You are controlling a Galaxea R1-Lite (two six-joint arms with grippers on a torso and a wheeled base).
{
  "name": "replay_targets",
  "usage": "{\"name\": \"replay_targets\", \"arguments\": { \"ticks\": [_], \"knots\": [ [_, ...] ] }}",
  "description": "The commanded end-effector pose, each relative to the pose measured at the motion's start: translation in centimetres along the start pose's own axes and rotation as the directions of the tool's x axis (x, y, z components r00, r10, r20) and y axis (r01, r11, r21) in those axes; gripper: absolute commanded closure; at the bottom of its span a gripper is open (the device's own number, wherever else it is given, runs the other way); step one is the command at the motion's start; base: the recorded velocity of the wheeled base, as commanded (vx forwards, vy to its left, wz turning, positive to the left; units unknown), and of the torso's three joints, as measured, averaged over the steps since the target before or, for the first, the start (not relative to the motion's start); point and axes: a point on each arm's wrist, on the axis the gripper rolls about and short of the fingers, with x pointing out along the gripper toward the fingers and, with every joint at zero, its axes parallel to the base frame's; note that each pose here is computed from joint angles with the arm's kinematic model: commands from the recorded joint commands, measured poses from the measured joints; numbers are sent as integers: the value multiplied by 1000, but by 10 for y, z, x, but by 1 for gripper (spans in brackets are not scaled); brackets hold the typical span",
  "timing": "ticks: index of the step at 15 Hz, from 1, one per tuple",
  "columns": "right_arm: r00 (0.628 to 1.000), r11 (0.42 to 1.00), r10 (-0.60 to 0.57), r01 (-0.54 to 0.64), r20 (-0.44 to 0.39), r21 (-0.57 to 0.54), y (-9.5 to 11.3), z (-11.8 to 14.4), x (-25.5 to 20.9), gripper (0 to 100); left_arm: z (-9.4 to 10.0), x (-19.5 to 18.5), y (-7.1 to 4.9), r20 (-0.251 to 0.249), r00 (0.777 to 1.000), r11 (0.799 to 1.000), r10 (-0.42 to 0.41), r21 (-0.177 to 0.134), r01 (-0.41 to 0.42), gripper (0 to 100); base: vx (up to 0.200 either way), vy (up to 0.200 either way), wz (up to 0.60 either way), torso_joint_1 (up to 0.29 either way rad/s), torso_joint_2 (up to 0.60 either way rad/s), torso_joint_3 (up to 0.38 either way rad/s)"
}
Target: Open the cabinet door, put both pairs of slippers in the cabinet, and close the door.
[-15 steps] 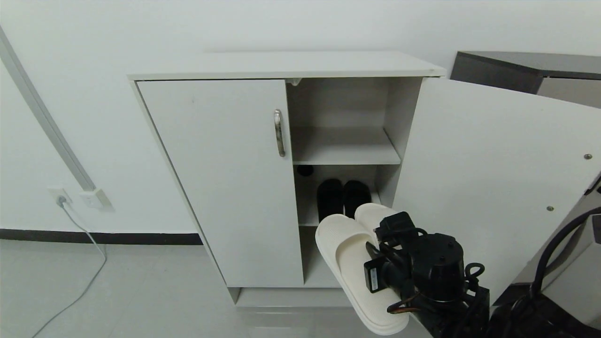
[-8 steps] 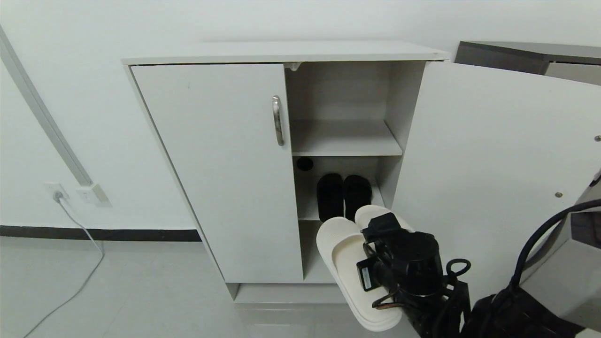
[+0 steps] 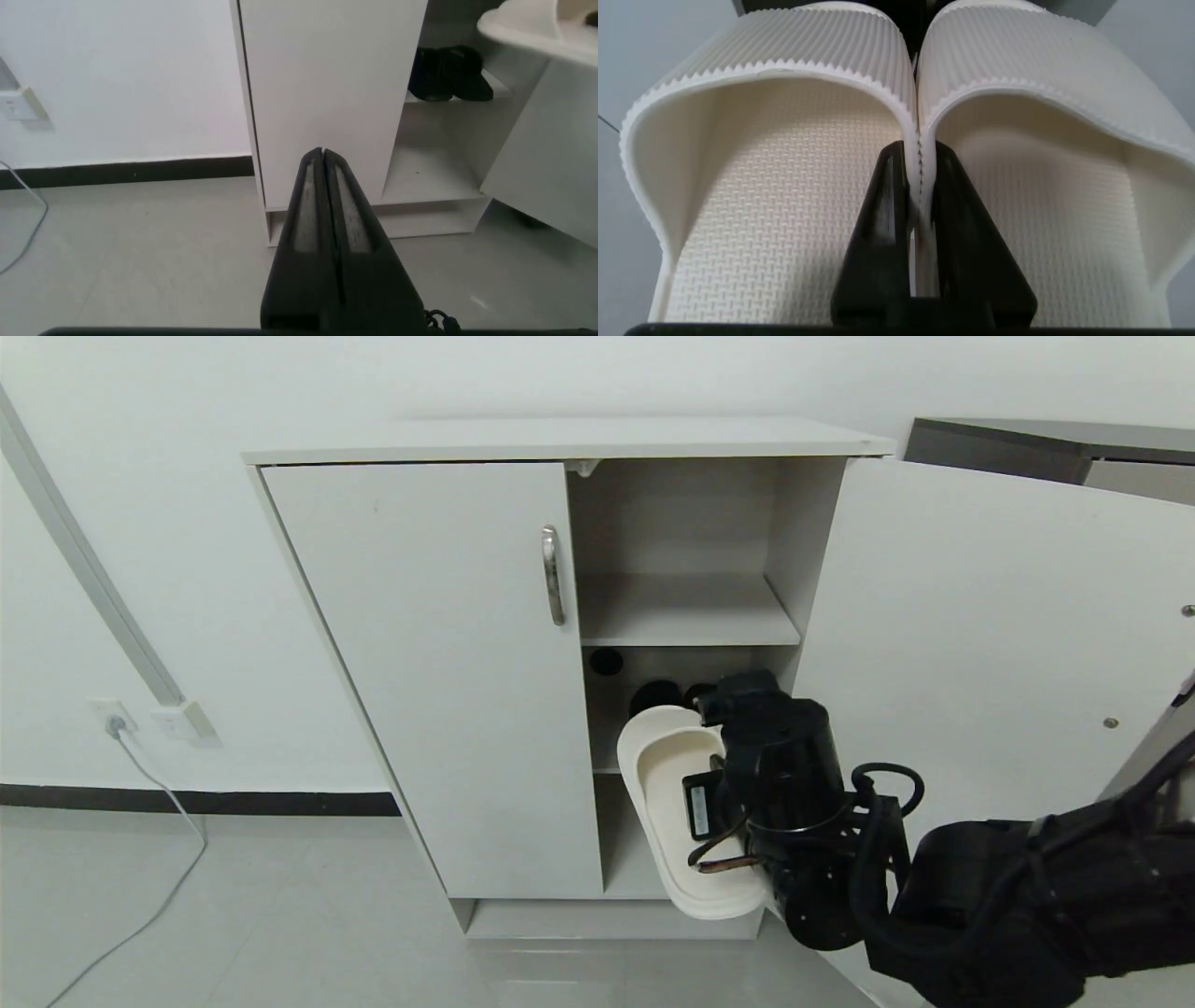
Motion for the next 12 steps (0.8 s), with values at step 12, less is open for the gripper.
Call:
{"name": "replay_targets", "arguments": {
  "ticks": [12],
  "knots": [
    [993,992,-86,78,82,97,3,54,3,100,0,0,0,-1,1000,1000,-1,2,1,100,0,0,0,0,0,0]
  ]
}}
